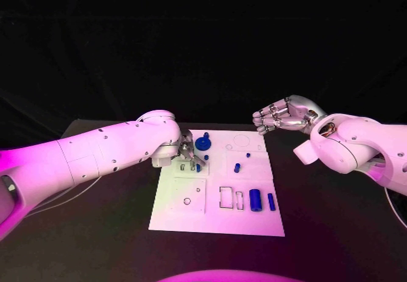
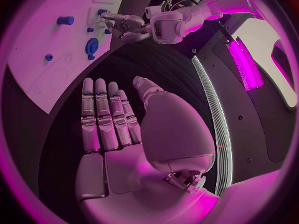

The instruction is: Assemble the parts on the task board

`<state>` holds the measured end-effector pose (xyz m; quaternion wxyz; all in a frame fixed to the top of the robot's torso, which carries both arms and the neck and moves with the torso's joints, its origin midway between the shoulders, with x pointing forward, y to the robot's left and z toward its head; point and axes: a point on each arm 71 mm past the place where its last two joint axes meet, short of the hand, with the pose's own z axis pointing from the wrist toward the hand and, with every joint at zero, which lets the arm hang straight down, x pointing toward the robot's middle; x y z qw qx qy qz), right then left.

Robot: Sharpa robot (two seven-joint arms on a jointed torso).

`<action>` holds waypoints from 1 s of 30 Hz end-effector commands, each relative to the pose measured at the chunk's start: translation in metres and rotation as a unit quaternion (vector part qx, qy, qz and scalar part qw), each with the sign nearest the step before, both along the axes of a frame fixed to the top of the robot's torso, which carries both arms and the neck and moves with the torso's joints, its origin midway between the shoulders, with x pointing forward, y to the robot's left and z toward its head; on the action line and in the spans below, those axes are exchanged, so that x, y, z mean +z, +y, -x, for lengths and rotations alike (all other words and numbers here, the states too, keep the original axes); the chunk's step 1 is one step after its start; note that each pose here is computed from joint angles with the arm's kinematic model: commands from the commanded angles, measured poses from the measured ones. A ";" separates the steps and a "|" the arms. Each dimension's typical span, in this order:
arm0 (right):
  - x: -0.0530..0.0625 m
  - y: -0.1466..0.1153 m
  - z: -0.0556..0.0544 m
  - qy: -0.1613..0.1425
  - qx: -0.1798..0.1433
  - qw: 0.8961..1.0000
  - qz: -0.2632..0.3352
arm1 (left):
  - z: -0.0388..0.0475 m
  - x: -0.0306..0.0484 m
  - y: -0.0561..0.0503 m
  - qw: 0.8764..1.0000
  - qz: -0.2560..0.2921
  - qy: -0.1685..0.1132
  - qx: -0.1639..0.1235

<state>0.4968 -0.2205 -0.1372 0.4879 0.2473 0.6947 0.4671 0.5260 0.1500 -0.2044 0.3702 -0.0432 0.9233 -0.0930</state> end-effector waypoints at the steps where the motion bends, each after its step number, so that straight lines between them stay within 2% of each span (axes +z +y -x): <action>1: 0.000 0.002 0.000 -0.004 0.007 1.000 0.003 | 0.0017 -0.0018 -0.004 1.000 -0.001 0.010 -0.012; 30: -0.004 0.004 0.000 0.005 0.011 1.000 0.006 | 0.0026 -0.0034 -0.006 1.000 0.017 0.018 -0.007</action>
